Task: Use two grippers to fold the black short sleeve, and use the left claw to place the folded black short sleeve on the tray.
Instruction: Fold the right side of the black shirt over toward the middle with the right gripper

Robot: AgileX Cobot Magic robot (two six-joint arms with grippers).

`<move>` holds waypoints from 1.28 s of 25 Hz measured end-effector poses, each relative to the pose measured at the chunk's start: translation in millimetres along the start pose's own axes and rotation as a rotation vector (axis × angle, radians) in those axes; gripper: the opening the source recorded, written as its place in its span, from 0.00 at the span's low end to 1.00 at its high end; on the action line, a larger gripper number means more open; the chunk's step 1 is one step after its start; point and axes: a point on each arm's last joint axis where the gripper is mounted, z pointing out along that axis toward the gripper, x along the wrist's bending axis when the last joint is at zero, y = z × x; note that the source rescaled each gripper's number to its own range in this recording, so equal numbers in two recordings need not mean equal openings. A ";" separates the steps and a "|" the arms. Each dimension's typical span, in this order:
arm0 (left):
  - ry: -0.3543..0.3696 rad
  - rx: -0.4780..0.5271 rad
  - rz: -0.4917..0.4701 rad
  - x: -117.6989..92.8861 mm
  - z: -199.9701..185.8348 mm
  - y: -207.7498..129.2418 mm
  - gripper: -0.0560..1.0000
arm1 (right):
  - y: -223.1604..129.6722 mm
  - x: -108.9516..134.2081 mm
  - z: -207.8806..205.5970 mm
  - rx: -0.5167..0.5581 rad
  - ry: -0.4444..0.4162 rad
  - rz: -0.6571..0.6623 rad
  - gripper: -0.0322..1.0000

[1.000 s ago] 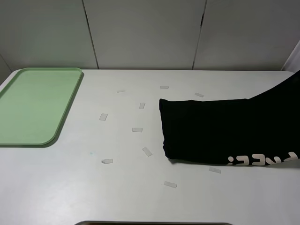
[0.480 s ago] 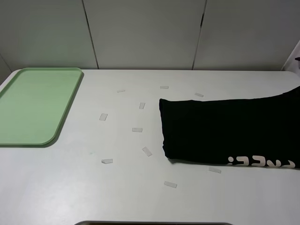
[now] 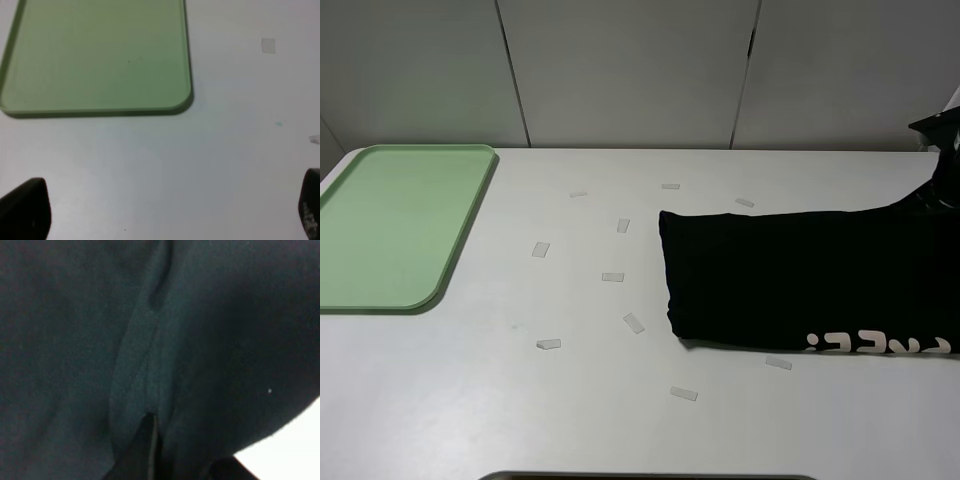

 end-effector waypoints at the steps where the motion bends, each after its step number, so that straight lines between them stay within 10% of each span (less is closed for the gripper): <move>1: 0.000 0.000 0.000 0.0 0.0 0.0 1.00 | 0.9 3.8 -1.7 -0.001 -0.012 -0.001 0.15; 24: 0.000 0.000 0.000 0.0 0.0 0.0 1.00 | 5.8 60.1 -6.5 0.036 -0.030 -0.095 0.16; 27: 0.000 0.000 0.000 0.0 0.0 0.0 1.00 | 5.5 60.0 -6.6 0.039 -0.031 -0.094 0.30; 32: 0.000 0.000 0.000 0.0 0.0 0.0 1.00 | 3.9 63.3 -6.6 0.055 0.004 -0.063 0.91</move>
